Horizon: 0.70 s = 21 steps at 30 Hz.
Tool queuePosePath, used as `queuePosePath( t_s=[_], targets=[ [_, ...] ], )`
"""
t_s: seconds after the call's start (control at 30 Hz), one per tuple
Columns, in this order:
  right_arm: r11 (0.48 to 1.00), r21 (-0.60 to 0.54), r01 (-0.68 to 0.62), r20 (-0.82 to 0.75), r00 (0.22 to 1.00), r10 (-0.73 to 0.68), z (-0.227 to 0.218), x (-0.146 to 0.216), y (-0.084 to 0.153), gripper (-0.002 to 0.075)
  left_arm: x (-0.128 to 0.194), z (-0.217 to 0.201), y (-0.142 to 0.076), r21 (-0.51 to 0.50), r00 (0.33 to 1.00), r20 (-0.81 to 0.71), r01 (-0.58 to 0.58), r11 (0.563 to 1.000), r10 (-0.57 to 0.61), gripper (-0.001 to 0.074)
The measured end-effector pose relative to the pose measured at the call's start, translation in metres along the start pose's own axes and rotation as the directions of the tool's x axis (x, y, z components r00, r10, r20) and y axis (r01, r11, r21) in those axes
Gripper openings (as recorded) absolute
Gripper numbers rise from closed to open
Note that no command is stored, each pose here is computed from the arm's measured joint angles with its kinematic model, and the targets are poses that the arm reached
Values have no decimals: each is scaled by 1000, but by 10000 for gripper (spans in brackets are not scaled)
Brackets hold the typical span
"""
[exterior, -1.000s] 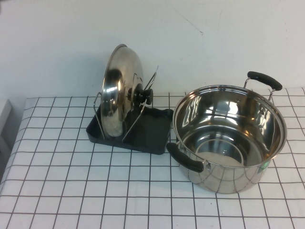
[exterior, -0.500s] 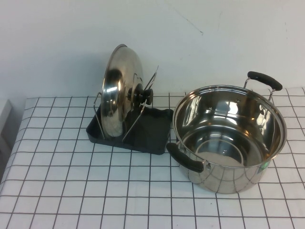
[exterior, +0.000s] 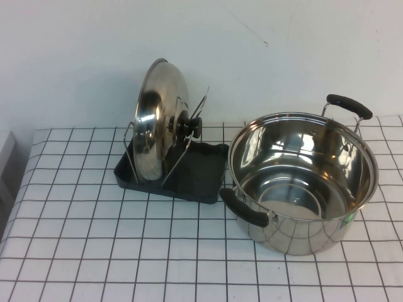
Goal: Put pot lid on rack
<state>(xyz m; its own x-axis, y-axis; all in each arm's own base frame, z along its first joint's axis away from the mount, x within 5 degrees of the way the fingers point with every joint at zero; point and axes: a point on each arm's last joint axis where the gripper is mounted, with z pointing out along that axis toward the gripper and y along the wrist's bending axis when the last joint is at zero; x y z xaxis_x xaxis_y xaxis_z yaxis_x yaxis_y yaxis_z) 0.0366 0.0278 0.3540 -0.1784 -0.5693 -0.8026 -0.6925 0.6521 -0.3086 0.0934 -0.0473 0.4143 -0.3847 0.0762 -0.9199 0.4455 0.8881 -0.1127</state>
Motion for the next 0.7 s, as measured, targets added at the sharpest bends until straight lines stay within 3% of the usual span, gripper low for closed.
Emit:
queuePosePath(
  t_s=[0.2, 0.47, 0.7],
  targets=[
    [999, -36, 4, 79, 997, -1, 6, 40, 22, -1, 52, 0, -6, 95, 991, 128, -47, 994, 35, -1],
    [998, 1, -55, 109, 992, 55, 9, 76, 34, -1, 91, 18, 6, 40, 966, 257, 10, 999, -20, -1],
    [998, -1, -63, 90, 994, 63, 11, 80, 35, -1, 108, 29, 9, 31, 977, 210, 29, 999, -35, -1]
  ],
)
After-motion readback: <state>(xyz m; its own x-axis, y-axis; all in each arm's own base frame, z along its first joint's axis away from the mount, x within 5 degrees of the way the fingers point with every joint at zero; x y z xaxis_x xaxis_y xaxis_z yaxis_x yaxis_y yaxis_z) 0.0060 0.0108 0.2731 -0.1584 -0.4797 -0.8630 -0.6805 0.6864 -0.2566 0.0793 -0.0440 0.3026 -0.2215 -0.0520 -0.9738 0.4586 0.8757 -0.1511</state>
